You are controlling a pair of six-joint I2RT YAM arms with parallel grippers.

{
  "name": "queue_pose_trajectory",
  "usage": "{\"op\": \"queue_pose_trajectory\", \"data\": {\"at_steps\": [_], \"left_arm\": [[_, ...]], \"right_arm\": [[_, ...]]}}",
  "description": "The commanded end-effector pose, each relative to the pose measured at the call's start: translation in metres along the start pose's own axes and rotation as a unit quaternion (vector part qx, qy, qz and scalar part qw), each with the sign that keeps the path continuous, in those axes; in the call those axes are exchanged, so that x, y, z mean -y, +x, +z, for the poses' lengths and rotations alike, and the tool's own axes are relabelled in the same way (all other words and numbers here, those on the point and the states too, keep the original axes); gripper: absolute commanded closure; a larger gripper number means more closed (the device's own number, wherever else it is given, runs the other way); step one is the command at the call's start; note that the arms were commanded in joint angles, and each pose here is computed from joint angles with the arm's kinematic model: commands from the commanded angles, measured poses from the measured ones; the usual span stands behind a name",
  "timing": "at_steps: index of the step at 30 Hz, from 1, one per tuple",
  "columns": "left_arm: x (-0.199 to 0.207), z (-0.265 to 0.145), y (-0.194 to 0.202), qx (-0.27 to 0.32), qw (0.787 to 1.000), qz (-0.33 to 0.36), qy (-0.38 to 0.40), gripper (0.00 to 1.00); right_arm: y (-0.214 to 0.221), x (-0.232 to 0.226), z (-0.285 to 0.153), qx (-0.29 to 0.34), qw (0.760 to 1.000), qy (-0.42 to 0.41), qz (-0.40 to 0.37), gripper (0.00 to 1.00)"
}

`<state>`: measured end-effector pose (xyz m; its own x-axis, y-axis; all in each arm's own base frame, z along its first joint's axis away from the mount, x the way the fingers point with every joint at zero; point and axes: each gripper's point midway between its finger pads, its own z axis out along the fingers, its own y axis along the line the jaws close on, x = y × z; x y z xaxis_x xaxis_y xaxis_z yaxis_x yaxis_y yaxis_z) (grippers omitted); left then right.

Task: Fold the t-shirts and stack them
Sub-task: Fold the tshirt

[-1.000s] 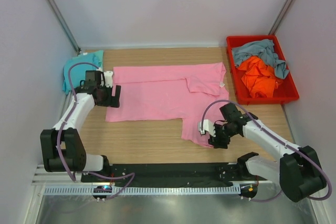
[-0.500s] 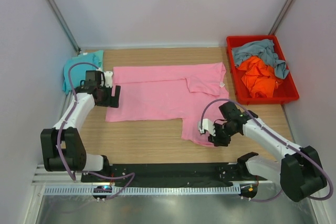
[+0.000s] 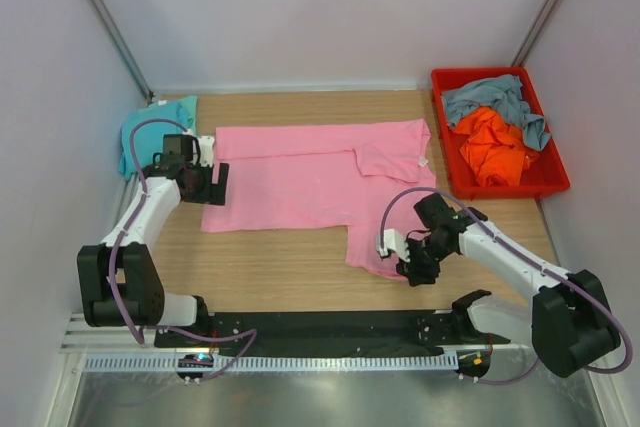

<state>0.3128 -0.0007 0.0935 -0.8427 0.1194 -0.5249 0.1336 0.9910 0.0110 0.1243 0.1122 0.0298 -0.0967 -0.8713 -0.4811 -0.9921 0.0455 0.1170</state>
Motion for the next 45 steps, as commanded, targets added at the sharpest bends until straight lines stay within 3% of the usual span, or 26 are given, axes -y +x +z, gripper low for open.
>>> {"op": "queue_pose_trajectory", "data": {"at_steps": [1,6,11,19,22,25,32,35,45], "left_arm": [[-0.002,-0.008,-0.012,0.025,1.000,0.014,-0.008,0.10],[-0.003,-0.009,-0.010,0.026,0.999,0.015,-0.011,0.10],[-0.006,-0.010,-0.008,0.024,0.999,0.018,-0.021,0.10],[-0.015,-0.014,0.008,-0.024,0.999,0.038,-0.029,0.10],[-0.019,-0.015,0.019,-0.055,0.997,0.047,-0.019,0.12],[-0.019,-0.019,0.031,-0.084,0.995,0.059,0.000,0.21],[-0.019,-0.012,0.056,-0.145,0.987,0.058,0.033,0.28],[-0.016,-0.006,0.062,-0.168,0.983,0.046,0.062,0.37],[-0.013,0.018,0.065,-0.185,0.978,0.025,0.095,0.48]], "right_arm": [[-0.009,0.010,0.001,0.010,1.000,0.009,-0.003,0.56],[-0.014,0.014,0.003,0.013,1.000,0.012,-0.004,0.60],[-0.015,0.015,0.001,0.010,1.000,0.013,-0.002,0.81],[-0.020,0.014,-0.021,0.006,0.999,0.044,-0.015,0.96],[-0.030,0.018,-0.035,0.025,0.996,0.081,-0.022,0.97],[-0.033,0.020,-0.041,0.030,0.994,0.100,-0.017,0.98],[-0.032,0.022,-0.037,0.038,0.993,0.109,-0.004,0.98],[-0.033,0.024,-0.036,0.039,0.993,0.108,0.001,0.98],[-0.034,0.030,-0.036,0.038,0.992,0.117,0.001,0.97]]}}
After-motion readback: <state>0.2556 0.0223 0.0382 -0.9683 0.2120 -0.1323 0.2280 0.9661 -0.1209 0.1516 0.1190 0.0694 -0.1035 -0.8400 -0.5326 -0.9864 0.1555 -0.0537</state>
